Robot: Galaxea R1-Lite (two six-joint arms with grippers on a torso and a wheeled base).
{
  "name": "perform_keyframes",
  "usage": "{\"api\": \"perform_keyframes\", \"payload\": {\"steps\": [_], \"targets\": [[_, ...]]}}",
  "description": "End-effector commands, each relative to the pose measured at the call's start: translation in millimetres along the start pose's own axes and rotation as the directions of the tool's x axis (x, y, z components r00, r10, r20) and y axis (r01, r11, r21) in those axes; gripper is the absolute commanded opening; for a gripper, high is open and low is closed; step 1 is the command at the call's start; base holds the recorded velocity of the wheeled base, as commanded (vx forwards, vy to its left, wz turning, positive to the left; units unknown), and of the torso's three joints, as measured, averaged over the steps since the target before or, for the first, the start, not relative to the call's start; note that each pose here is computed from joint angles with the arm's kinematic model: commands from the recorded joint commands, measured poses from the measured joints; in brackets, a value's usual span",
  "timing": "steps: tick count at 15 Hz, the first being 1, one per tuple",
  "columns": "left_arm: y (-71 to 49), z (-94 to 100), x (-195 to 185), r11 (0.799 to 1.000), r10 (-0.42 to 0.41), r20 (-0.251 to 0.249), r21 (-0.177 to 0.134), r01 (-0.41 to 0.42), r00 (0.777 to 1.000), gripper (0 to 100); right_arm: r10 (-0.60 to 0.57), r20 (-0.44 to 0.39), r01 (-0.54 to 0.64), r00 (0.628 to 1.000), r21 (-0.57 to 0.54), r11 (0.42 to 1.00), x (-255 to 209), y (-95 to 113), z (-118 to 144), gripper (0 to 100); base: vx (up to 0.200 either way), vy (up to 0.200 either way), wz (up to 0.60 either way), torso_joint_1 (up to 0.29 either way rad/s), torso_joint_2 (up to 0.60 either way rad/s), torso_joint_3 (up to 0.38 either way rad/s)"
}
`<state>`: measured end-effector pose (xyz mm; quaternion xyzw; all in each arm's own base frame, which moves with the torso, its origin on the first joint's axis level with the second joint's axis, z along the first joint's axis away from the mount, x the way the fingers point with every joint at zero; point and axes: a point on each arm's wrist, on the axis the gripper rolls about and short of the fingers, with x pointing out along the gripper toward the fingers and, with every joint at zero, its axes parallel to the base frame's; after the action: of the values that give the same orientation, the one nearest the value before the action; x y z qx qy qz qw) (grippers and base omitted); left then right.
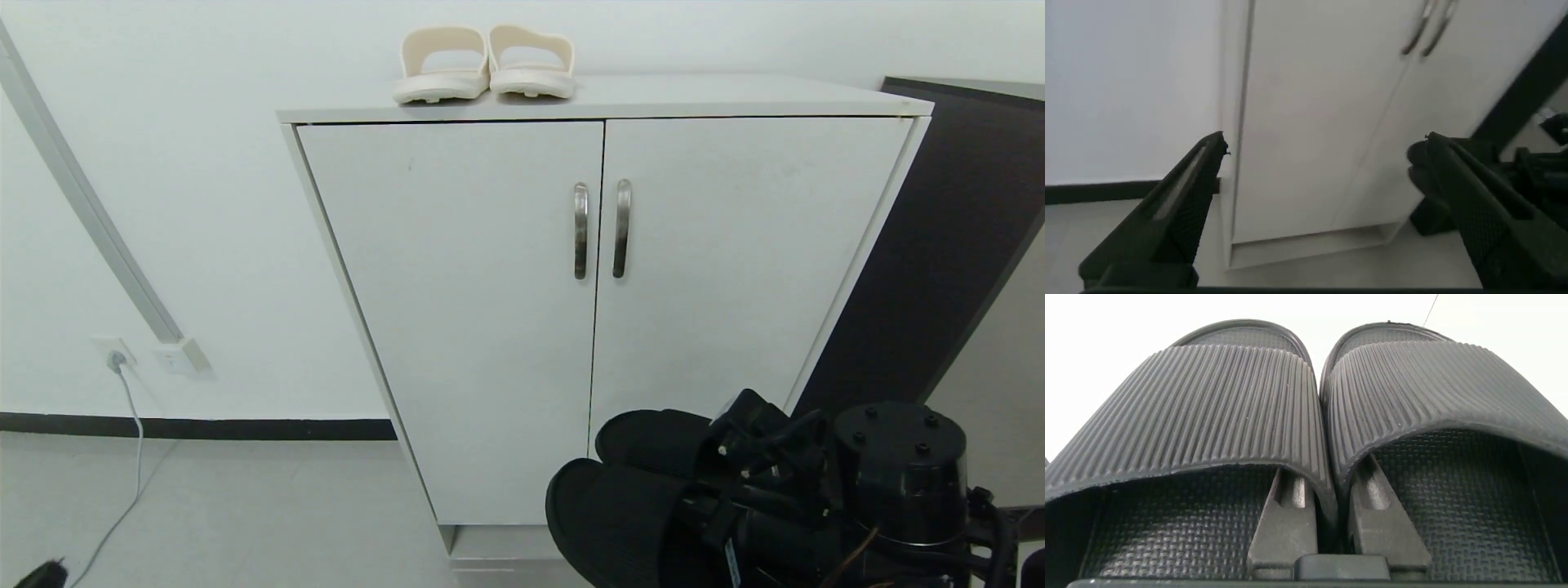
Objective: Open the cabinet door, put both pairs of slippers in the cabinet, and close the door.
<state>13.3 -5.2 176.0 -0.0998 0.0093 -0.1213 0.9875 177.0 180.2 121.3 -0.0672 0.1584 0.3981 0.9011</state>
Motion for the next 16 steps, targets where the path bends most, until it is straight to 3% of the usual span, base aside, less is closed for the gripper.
{"api": "perform_keyframes", "payload": {"steps": [1, 3, 6, 9, 11, 12, 14, 16], "targets": [[5.1, 24.1, 74, 0.985, -0.172, -0.132, -0.048, 0.167, 0.976, 100, 0.001, 0.001, -0.001, 1.000, -0.001, 1.000, 0, 0, 0, 0, 0.000, 0.000, 0.00, 0.000, 0.00, 0.000], [-1.5, 31.5, 101, 0.960, -0.278, -0.141, -0.053, 0.273, 0.950, 100, 0.001, -0.001, -0.001, 1.000, 0.000, 1.000, 1, 0, 0, 0, 0.000, 0.000, 0.00, 0.000, 0.00, 0.000], [-25.0, 49.5, 135, 0.908, -0.418, -0.159, -0.061, 0.414, 0.894, 100, 0.001, 0.001, -0.001, 1.000, -0.001, 1.000, 1, 0, 0, 0, 0.000, 0.000, 0.00, 0.000, 0.00, 0.000], [-50.1, 58.3, 167, 0.856, -0.516, -0.186, -0.075, 0.511, 0.836, 100, 0.001, 0.004, -0.001, 1.000, -0.001, 1.000, 1, 0, 0, 0, 0.000, 0.000, 0.00, 0.000, 0.00, 0.000], [-64.3, 60.2, 194, 0.833, -0.551, -0.200, -0.083, 0.547, 0.810, 100, 0.001, 0.003, -0.001, 1.000, -0.001, 1.000, 2, 0, 0, 0, 0.000, 0.000, 0.00, 0.000, 0.00, 0.000], [-70.3, 60.1, 205, 0.824, -0.565, -0.196, -0.083, 0.560, 0.802, 100, 0.001, 0.001, -0.001, 1.000, -0.001, 1.000, 2, 0, 0, 0, 0.000, 0.000, 0.00, 0.000, 0.00, 0.000], [-92.3, 60.5, 232, 0.780, -0.625, -0.129, -0.072, 0.621, 0.770, 100, 0.000, -0.001, 0.000, 1.000, 0.000, 1.000, 2, 0, -1, 0, 0.000, 0.000, 0.00, 0.000, 0.00, 0.000], [-110.5, 58.4, 249, 0.751, -0.660, -0.119, -0.075, 0.656, 0.742, 100, 0.000, -0.001, 0.000, 1.000, 0.000, 1.000, 2, 0, -1, 0, 0.000, 0.000, 0.00, 0.000, 0.00, 0.000]]}}
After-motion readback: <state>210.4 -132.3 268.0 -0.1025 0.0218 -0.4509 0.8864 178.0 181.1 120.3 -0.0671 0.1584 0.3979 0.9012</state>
